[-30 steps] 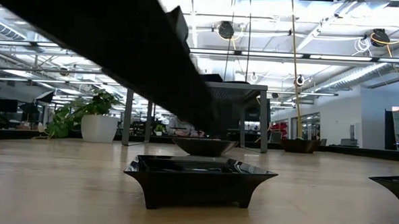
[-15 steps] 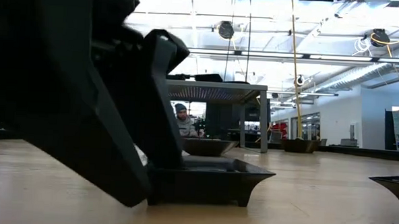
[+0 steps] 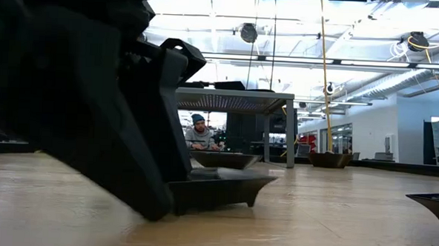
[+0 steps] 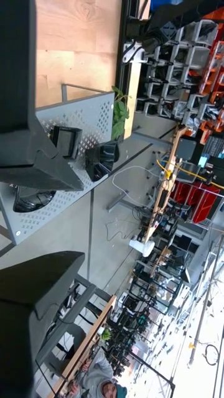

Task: Pick & Place Mini shaped plates
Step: Stack the black square plate on top of the black square plate on the shelf

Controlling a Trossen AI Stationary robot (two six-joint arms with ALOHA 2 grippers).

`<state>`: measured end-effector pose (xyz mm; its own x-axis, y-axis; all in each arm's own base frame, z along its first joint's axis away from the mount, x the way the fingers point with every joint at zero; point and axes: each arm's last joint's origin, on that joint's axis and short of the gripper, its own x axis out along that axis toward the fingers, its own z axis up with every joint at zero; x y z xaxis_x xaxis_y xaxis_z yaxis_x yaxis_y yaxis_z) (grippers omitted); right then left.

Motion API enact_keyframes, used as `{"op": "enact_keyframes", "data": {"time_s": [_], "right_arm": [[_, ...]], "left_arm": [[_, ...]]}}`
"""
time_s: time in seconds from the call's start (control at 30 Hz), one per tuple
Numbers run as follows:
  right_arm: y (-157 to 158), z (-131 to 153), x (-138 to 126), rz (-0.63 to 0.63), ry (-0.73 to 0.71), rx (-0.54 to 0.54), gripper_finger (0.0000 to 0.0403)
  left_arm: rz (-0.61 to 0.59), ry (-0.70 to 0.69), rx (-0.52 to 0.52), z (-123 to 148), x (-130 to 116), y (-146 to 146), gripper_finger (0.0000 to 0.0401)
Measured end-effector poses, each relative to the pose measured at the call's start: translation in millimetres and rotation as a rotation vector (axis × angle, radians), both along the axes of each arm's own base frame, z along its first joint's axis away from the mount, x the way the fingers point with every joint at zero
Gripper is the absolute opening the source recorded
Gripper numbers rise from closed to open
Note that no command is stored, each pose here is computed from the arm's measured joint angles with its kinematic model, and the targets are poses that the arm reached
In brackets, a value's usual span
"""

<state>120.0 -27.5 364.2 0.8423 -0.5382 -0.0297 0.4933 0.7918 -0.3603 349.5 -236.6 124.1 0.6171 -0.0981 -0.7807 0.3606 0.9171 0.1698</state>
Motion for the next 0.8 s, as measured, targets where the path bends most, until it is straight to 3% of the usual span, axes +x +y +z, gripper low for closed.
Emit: {"op": "enact_keyframes", "data": {"time_s": [0.2, 0.4, 0.63, 0.8], "right_arm": [[0, 0, 0, 0.0, 0.0, 0.0, 0.0155], [0, 0, 0, 0.0, 0.0, 0.0, 0.0155], [0, 0, 0, 0.0, 0.0, 0.0, 0.0155], [0, 0, 0, 0.0, 0.001, 0.0, 0.0155]], "left_arm": [[0.056, -0.024, 0.041, 0, 3, 6, 0.0048], [0.132, -0.054, 0.014, 2, 12, 17, 0.0008], [0.125, -0.194, -0.056, 19, 25, 20, 0.0008], [0.149, -0.302, -0.005, 51, 31, 36, 0.0011]]}}
